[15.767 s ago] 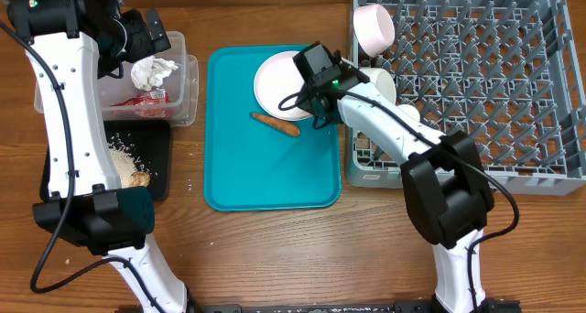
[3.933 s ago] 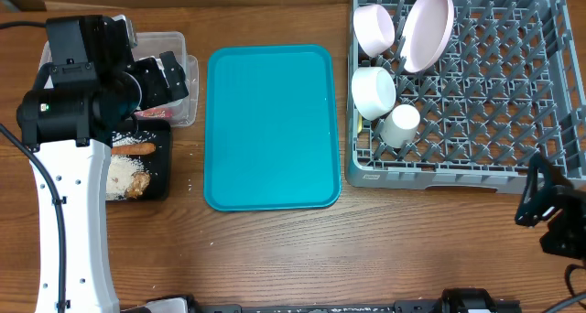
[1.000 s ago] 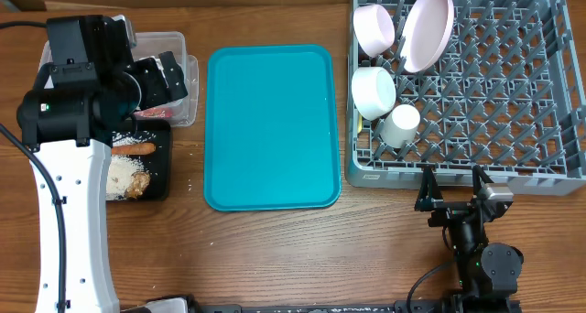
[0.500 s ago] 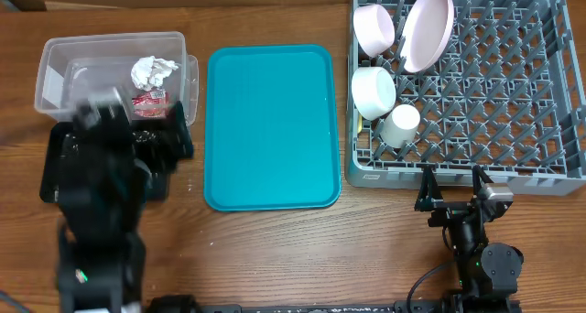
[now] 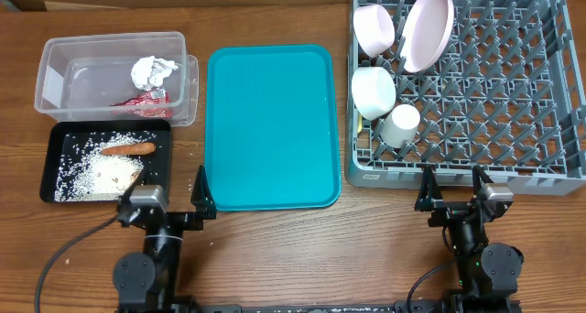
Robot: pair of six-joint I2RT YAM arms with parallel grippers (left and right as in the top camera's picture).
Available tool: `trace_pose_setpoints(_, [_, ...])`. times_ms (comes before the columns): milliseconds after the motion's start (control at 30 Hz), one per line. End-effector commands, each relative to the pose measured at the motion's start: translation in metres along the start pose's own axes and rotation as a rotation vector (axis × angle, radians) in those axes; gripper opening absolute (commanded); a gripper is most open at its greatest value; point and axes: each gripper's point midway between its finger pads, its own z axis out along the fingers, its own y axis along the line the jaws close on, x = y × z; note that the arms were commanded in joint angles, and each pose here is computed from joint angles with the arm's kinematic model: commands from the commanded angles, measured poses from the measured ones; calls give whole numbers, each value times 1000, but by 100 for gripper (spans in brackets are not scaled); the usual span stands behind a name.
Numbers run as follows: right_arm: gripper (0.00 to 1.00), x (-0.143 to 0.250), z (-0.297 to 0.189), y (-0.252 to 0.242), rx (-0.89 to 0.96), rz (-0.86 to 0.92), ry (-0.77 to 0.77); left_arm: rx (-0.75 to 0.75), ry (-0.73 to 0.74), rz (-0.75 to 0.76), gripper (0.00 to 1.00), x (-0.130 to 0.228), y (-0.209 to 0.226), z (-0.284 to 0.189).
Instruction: Sort waste into correct bins and load items into the dishwasher
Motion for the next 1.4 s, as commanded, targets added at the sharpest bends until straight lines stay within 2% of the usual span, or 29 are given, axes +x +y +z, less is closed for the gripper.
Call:
trace_pose_setpoints(0, [100,2,0,0,-3,0,-2,-17,-48,21,100,7,5,-3])
trace_pose_setpoints(300, [100,2,0,0,-3,0,-2,-84,-35,19,100,33,21,3])
trace_pose_setpoints(500, [100,2,0,0,-3,0,-2,-90,57,15,100,57,24,3])
trace_pose_setpoints(1367, [100,2,0,0,-3,0,-2,-80,58,14,100,57,22,3])
